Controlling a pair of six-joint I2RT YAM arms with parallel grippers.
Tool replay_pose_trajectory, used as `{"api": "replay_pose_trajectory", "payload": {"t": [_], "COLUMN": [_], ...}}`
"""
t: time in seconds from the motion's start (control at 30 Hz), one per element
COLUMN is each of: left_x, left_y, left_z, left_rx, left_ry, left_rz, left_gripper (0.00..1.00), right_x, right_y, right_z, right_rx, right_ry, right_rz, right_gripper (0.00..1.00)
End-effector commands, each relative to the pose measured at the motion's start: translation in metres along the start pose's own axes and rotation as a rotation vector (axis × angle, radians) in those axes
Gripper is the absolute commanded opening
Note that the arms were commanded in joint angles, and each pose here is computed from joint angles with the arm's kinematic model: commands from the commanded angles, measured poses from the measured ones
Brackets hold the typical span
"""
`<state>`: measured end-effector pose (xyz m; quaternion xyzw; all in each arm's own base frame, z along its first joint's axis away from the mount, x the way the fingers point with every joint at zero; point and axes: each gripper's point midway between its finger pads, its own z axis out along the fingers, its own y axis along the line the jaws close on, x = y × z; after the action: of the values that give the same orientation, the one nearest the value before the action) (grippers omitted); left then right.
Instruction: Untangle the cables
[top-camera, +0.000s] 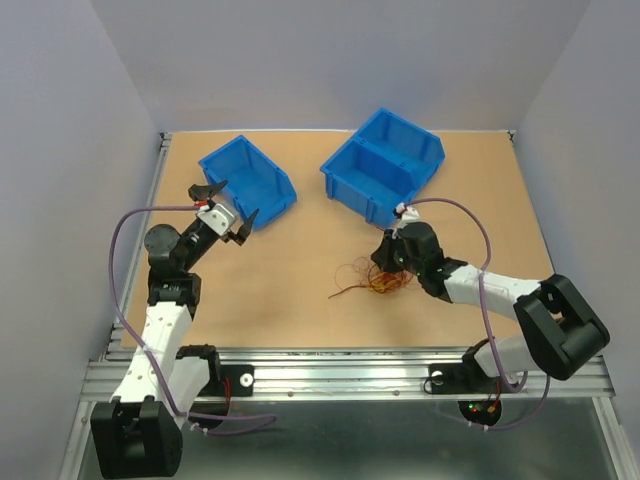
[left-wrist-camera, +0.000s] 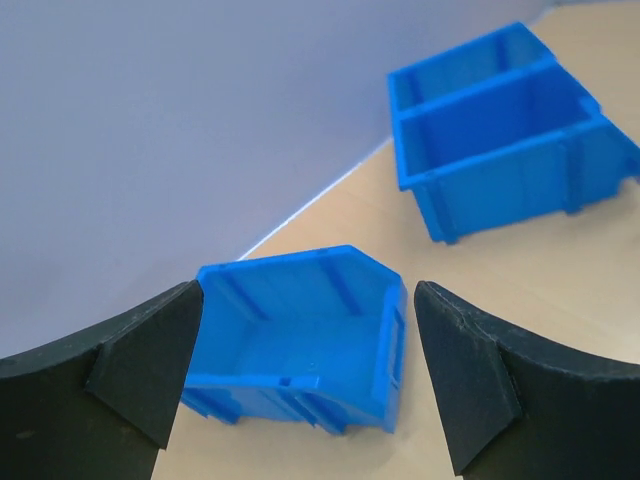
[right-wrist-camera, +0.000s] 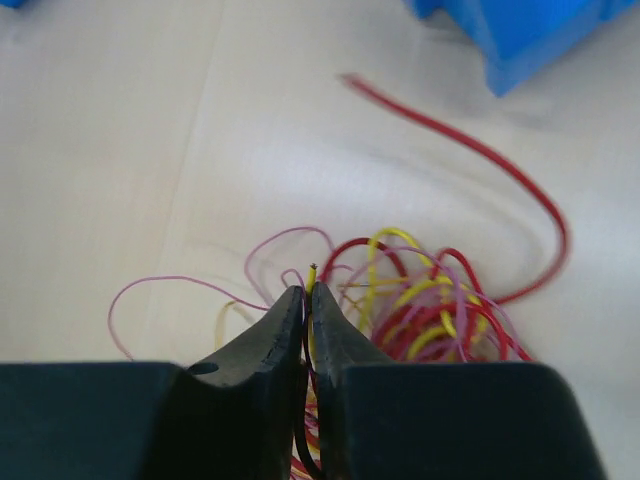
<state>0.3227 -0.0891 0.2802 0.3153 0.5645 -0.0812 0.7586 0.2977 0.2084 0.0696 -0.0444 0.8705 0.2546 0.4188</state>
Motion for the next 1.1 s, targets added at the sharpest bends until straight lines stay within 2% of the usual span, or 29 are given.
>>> {"api": "replay_pose_trajectory", "payload": {"t": [0.0, 0.07, 0.17, 0.2, 0.23, 0.27, 0.37, 0.4, 0.43, 0.47, 0.5, 0.6, 0.63, 0.77, 1.0, 1.07], "left_x": [-0.016, -0.031, -0.042, -0.034, -0.032, -0.025, -0.026, -0.029, -0.032, -0.035, -0.031, -0.024, -0.009, 0.025, 0.061, 0.069], "left_y": [-0.046, -0.041, -0.042, -0.046, -0.047, -0.048, -0.070, -0.076, -0.078, -0.100, -0.105, -0.141, -0.151, -0.181, -0.217, -0.222], "left_z": [-0.010, -0.008, -0.002, 0.002, 0.005, 0.011, 0.022, 0.027, 0.038, 0.045, 0.050, 0.052, 0.049, 0.038, 0.030, 0.032], "left_rx": [0.311, 0.291, 0.329, 0.365, 0.385, 0.408, 0.541, 0.557, 0.529, 0.577, 0.559, 0.621, 0.639, 0.676, 0.753, 0.762], "left_ry": [-0.006, -0.039, -0.048, -0.030, -0.022, -0.003, -0.021, -0.023, -0.010, -0.013, 0.003, 0.021, 0.056, 0.152, 0.272, 0.304], "left_rz": [0.136, 0.123, 0.050, 0.004, -0.018, -0.057, -0.110, -0.117, -0.108, -0.097, -0.071, -0.079, -0.094, -0.065, -0.005, 0.019], "left_gripper": [0.99, 0.99, 0.99, 0.99, 0.99, 0.99, 0.99, 0.99, 0.99, 0.99, 0.99, 0.99, 0.99, 0.99, 0.99, 0.95], "right_x": [-0.031, -0.039, -0.046, -0.058, -0.065, -0.073, -0.112, -0.120, -0.134, -0.134, -0.129, -0.104, -0.080, -0.032, -0.006, -0.003], "right_y": [0.054, 0.093, 0.138, 0.162, 0.171, 0.179, 0.181, 0.179, 0.175, 0.166, 0.155, 0.129, 0.109, 0.071, 0.077, 0.080], "right_z": [0.008, 0.011, 0.010, 0.006, 0.003, -0.001, -0.023, -0.029, -0.044, -0.047, -0.055, -0.058, -0.056, -0.052, -0.062, -0.060], "right_rx": [-0.114, -0.196, -0.304, -0.373, -0.401, -0.426, -0.375, -0.349, -0.320, -0.283, -0.254, -0.197, -0.154, -0.081, -0.193, -0.217], "right_ry": [-0.059, -0.069, -0.073, -0.089, -0.101, -0.114, -0.216, -0.239, -0.289, -0.291, -0.299, -0.270, -0.237, -0.167, -0.108, -0.103], "right_rz": [-0.072, -0.119, -0.173, -0.198, -0.212, -0.230, -0.251, -0.251, -0.252, -0.248, -0.242, -0.220, -0.207, -0.198, -0.270, -0.285], "right_gripper": [0.09, 0.03, 0.02, 0.09, 0.24, 0.54, 0.79, 0.81, 0.83, 0.83, 0.83, 0.82, 0.81, 0.79, 0.70, 0.70]}}
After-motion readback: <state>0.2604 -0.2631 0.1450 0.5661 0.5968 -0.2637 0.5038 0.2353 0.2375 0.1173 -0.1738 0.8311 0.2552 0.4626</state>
